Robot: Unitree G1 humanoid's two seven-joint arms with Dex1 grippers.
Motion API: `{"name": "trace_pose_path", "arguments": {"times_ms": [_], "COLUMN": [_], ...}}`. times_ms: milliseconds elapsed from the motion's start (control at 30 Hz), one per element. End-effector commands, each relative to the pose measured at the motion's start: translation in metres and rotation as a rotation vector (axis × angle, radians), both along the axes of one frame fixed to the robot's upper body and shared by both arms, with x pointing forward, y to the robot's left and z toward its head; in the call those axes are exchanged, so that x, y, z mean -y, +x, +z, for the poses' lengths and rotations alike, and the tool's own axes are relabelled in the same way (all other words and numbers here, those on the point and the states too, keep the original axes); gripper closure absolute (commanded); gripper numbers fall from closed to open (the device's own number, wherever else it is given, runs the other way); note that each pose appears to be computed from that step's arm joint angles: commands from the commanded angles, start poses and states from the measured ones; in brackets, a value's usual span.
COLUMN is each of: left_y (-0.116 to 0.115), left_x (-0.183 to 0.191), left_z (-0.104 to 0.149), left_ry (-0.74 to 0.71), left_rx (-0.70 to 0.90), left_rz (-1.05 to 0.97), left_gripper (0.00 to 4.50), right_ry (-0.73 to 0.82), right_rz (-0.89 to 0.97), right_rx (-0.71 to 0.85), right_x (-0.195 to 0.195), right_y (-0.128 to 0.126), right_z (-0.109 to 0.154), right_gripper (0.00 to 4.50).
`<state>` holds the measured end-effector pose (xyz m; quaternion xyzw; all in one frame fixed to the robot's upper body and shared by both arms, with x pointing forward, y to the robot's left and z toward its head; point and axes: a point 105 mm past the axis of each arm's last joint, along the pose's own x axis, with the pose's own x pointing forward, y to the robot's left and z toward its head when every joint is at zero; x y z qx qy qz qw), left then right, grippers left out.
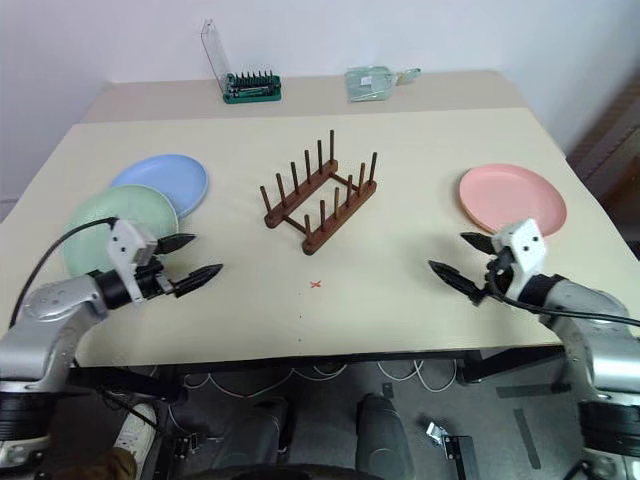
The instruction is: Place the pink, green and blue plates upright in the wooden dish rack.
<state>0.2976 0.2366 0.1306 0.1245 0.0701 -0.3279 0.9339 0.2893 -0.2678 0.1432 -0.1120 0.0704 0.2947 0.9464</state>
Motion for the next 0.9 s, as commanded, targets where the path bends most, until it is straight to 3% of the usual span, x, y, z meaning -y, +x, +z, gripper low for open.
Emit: {"name": "trace_pose_path", "arguments": {"times_ms": [33,367,600,767,900], "left_y": [-0.002,-0.007,-0.006,0.019,0.025], "left_x": [0.003,0.040,0.117,0.149,0.166], "left_z": [0.008,-0.005,-0.024,-0.045,-0.055], "left_ry": [-0.009,-0.032,0.004,0.103,0.057], "left_rx": [0.034,-0.004,-0.038,0.018,-0.008], "left_rz": [-0.040,-0.171,-0.371,-0.258,-0.195], "left_gripper": [0.06,0.06,0.06,0.06,0.06], "right_ry": [-0.013,-0.010,0.011,0.023,0.029], "right_rz": [0.042,0.085,0.139,0.145,0.134], "right_rx": [0.064,0.045,0.050,0.058,0.066], "right_x": [-0.009,-0.025,-0.051,-0.061,-0.064], "right_y": [-0.001,-0.007,-0.002,-0.001,0.000], "right_z": [0.019,0.016,0.011,0.010,0.010], "right_gripper": [0.06,0.06,0.06,0.06,0.06]}}
